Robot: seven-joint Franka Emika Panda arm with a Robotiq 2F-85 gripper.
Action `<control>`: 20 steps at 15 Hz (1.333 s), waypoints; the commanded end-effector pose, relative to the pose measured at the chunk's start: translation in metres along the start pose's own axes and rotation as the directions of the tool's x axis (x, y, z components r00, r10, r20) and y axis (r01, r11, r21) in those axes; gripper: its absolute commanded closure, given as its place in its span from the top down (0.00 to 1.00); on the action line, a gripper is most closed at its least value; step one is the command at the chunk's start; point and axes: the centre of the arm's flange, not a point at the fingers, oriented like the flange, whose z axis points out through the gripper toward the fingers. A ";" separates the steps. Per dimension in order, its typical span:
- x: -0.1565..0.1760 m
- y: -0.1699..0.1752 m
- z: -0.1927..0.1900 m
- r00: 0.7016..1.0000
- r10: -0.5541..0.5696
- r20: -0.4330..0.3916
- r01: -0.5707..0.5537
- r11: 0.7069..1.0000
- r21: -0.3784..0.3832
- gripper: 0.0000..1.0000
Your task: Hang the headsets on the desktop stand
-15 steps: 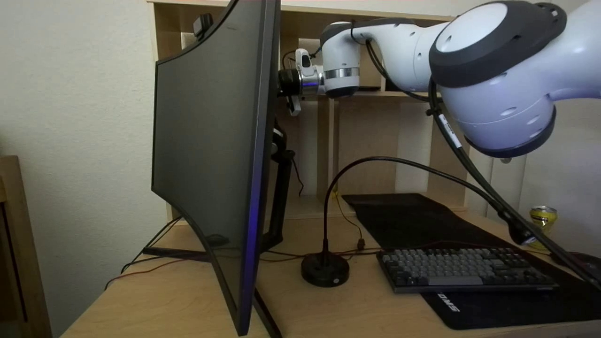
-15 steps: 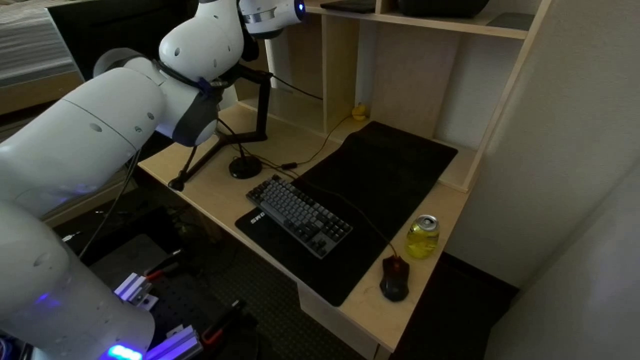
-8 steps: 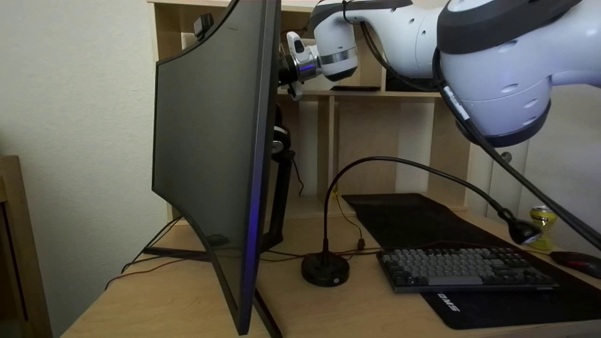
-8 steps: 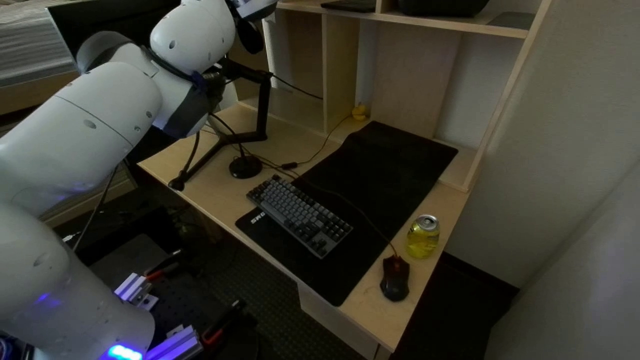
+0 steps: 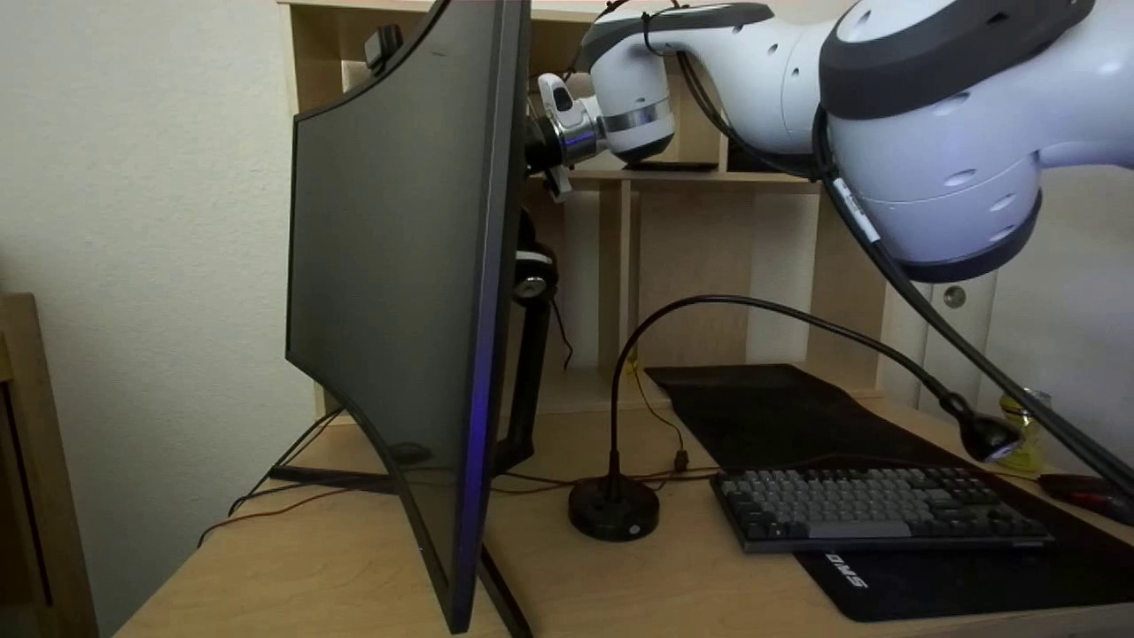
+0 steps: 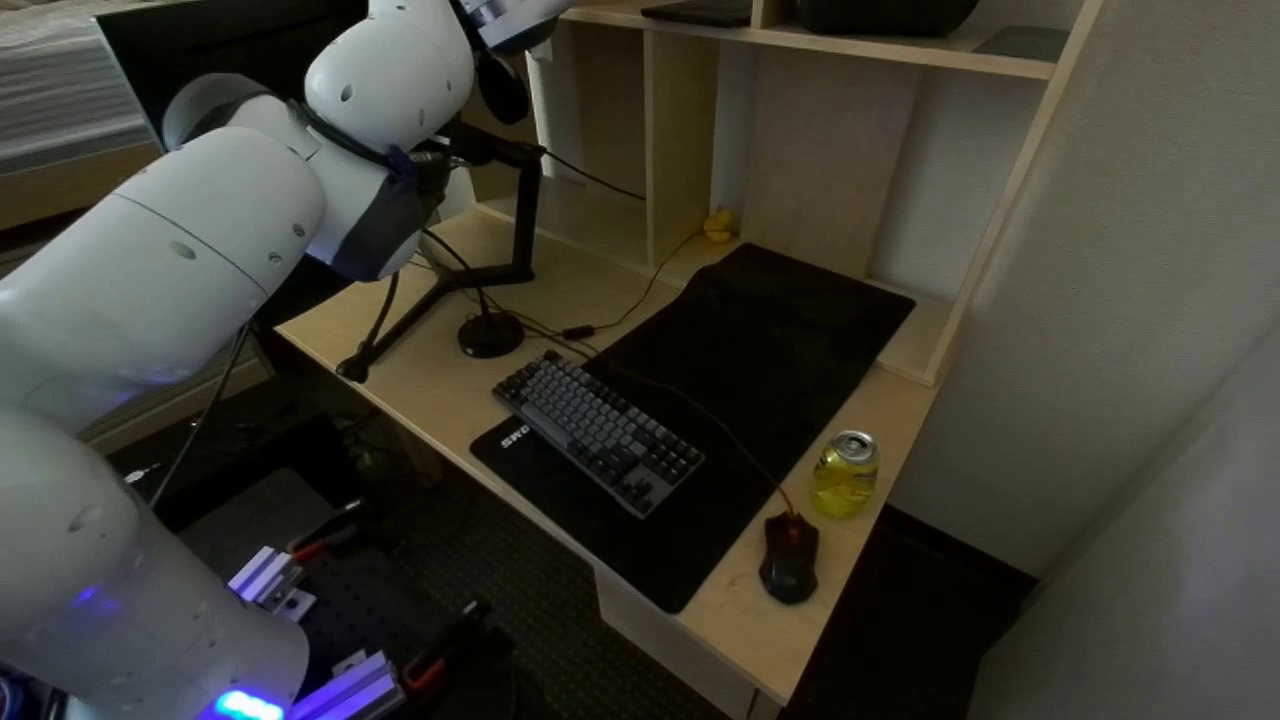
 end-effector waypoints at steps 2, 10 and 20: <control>0.002 -0.002 -0.002 0.997 0.075 0.006 -0.076 0.997 0.034 0.05; -0.003 -0.006 0.003 0.997 0.042 -0.063 -0.043 0.999 -0.008 0.05; 0.003 -0.006 0.011 0.984 0.057 -0.172 -0.069 0.995 -0.068 0.88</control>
